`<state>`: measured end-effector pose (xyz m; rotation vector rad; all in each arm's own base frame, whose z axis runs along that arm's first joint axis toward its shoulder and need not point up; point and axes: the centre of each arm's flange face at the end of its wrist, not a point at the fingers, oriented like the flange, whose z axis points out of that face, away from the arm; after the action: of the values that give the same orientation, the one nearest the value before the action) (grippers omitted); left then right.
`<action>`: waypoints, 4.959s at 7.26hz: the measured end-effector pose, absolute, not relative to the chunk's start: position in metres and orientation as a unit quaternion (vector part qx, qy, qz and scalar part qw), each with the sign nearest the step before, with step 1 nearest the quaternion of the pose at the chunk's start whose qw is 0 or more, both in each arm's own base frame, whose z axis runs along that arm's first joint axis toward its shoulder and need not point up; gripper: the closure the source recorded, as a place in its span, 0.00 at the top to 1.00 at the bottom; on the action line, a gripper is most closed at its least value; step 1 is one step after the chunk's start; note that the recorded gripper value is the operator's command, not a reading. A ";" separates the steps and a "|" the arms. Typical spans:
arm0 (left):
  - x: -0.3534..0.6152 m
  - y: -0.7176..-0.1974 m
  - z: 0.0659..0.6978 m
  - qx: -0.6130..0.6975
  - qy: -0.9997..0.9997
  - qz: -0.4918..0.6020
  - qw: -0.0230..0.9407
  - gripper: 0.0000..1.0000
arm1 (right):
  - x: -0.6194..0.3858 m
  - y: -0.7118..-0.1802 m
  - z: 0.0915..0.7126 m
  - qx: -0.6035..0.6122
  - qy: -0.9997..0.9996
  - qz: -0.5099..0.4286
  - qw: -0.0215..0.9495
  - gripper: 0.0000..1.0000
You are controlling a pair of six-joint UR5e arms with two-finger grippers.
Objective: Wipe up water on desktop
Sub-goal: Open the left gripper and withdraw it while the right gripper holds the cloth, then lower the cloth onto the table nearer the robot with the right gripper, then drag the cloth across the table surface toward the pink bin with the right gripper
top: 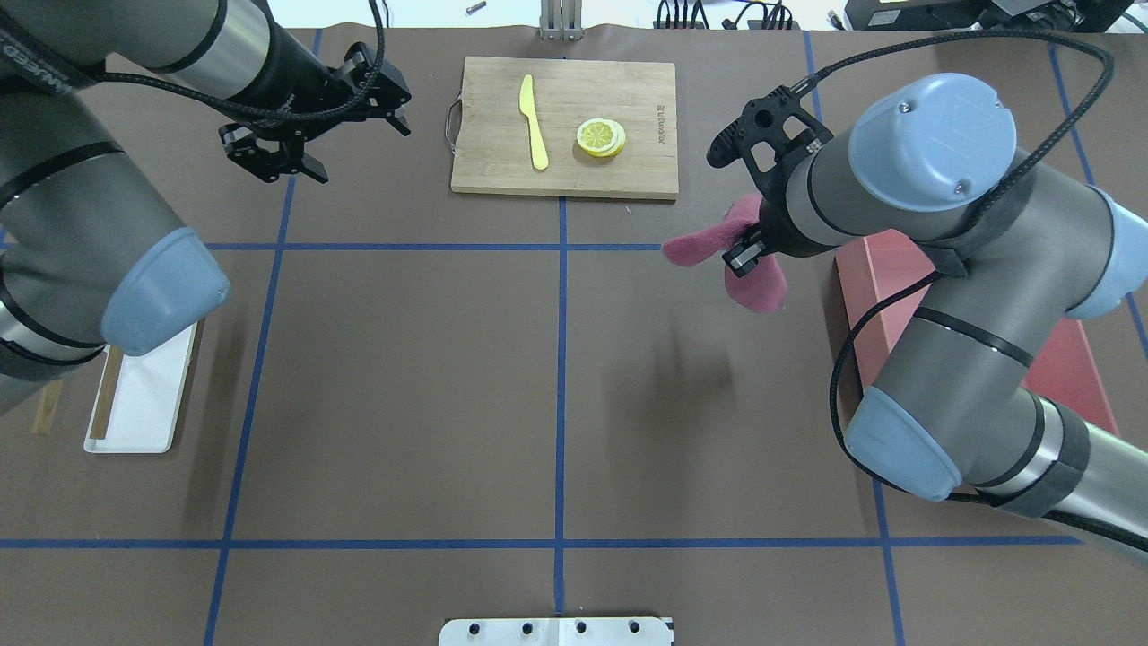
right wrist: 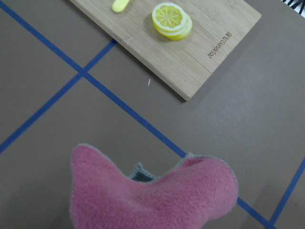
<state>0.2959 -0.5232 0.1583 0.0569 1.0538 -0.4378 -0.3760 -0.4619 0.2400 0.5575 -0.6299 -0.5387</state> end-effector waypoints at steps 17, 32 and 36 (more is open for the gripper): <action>0.108 -0.602 0.395 0.122 0.312 -0.073 0.939 0.98 | -0.558 -0.305 0.266 0.176 -0.316 -0.371 0.855 0.00; 0.112 -0.609 0.405 0.113 0.309 -0.076 0.941 0.98 | -0.492 -0.461 0.336 0.084 -0.409 -0.213 0.883 0.00; 0.113 -0.610 0.408 0.111 0.309 -0.077 0.941 0.98 | -0.455 -0.524 0.347 0.094 -0.398 -0.190 0.892 0.00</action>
<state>0.1128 -0.6097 0.4081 0.2256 0.6304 -0.1579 -0.4550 -0.5244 0.3472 0.1960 -0.8267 -0.3936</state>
